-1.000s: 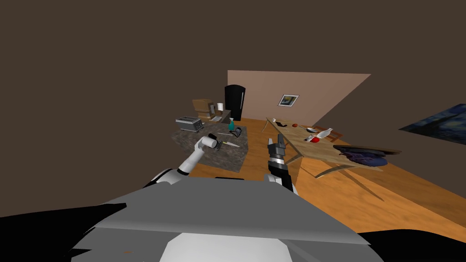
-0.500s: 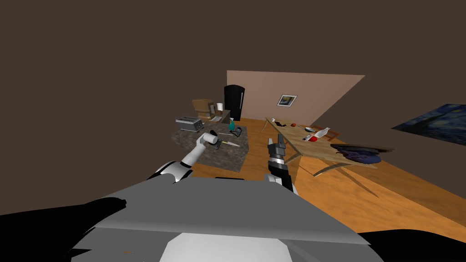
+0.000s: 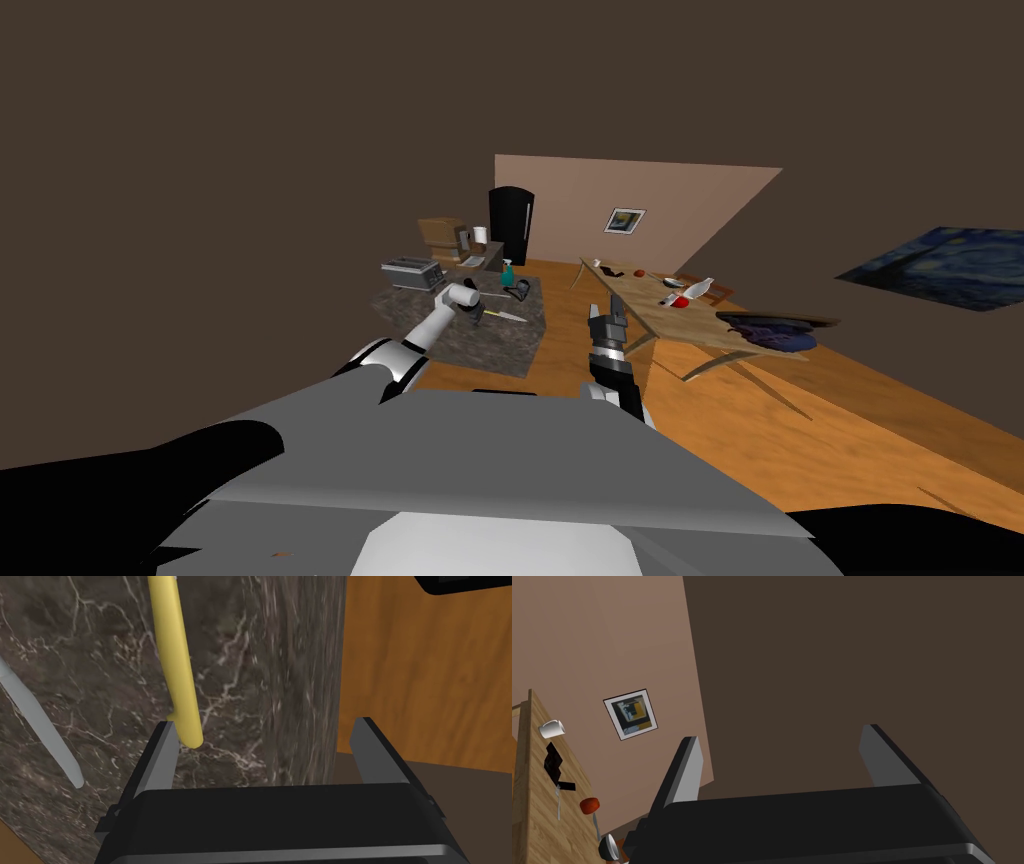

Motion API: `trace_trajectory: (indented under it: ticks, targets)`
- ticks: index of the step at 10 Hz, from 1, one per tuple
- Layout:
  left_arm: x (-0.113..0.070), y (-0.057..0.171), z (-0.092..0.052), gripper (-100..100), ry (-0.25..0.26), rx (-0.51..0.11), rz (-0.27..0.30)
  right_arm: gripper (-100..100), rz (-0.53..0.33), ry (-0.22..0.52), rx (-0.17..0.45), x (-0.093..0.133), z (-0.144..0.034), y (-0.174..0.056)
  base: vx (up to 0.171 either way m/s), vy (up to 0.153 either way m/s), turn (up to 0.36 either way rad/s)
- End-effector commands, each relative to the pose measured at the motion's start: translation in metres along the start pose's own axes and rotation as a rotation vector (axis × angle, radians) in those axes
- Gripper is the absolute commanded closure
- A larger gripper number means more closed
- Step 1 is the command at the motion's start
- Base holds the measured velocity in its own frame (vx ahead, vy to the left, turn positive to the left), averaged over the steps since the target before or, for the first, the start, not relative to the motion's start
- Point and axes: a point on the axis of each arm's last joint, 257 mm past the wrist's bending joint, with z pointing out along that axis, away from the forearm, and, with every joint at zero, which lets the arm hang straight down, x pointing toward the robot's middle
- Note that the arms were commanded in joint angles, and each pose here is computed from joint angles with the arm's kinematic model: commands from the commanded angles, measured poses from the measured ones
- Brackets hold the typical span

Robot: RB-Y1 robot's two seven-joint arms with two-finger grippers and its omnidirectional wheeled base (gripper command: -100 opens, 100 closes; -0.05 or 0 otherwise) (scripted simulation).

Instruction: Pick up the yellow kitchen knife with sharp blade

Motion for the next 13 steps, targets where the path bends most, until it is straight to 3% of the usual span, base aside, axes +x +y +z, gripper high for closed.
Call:
trace_trajectory:
  ticks: [1,5,13]
  targets:
    - [-0.004,0.003,0.001,-100,-0.008,-0.030,-0.021,0,0.000,0.000,0.000,0.000,0.000,0.000,0.005,0.008,-0.026]
    - [-0.016,0.003,-0.009,-100,-0.036,-0.129,-0.118,0,0.000,0.000,0.000,0.000,0.000,0.000,0.018,-0.006,-0.073]
    - [-0.025,0.025,-0.015,-100,-0.067,-0.302,-0.291,0,0.000,0.000,0.000,0.000,0.000,0.000,0.037,-0.032,-0.076]
